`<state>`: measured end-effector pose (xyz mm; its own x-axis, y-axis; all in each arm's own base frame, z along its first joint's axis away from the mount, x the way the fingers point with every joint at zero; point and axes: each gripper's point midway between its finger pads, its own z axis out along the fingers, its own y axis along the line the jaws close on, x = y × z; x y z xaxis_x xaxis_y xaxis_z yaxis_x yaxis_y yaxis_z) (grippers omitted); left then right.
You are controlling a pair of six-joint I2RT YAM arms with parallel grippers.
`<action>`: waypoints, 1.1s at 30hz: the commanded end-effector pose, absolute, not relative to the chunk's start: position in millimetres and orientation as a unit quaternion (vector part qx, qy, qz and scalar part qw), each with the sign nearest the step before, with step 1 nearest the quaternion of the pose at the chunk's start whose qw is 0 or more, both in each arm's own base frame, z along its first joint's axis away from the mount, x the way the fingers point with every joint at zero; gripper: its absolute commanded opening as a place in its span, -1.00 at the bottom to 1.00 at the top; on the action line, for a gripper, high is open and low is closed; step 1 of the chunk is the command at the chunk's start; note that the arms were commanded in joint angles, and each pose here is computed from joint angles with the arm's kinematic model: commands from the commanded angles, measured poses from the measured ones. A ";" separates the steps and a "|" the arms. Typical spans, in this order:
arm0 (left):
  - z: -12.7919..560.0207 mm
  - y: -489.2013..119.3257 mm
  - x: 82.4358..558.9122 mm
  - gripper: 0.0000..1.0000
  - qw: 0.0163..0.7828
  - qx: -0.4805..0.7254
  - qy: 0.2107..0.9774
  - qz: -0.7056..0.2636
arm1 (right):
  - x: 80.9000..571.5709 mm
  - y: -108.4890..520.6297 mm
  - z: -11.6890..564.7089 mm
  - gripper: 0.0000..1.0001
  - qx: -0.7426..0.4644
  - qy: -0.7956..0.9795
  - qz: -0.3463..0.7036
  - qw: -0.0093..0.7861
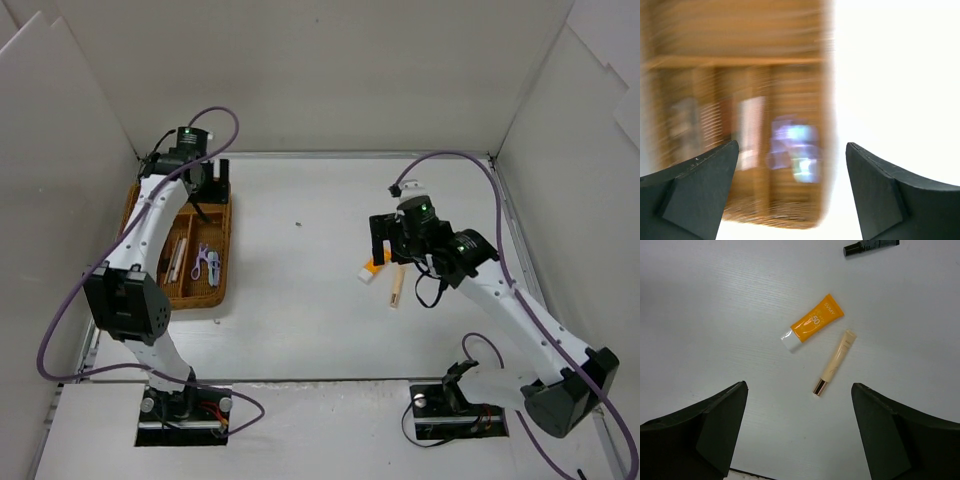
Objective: Organize the makeup
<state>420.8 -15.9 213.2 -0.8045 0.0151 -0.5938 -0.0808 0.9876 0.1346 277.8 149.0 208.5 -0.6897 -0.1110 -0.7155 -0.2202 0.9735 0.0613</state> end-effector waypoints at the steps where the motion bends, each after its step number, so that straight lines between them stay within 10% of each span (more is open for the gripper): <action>1: 250.8 -126.2 414.6 0.67 0.369 0.062 0.920 -0.116 | 276.8 135.8 228.0 0.62 -0.057 0.902 0.067 0.423; 12: 192.7 -335.5 361.3 0.71 0.301 0.254 0.895 -0.211 | 243.0 119.4 250.3 0.54 -0.018 0.875 0.116 0.470; 33: 81.0 -439.1 352.4 0.49 0.279 0.271 0.908 -0.157 | 195.9 90.2 258.9 0.60 -0.015 0.854 0.135 0.502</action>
<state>337.5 -422.6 61.9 -0.7128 0.4675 -0.5228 0.6056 0.7863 -0.1225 192.7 92.9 255.9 -0.5119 0.1126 -0.8516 -0.1696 0.9586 0.2286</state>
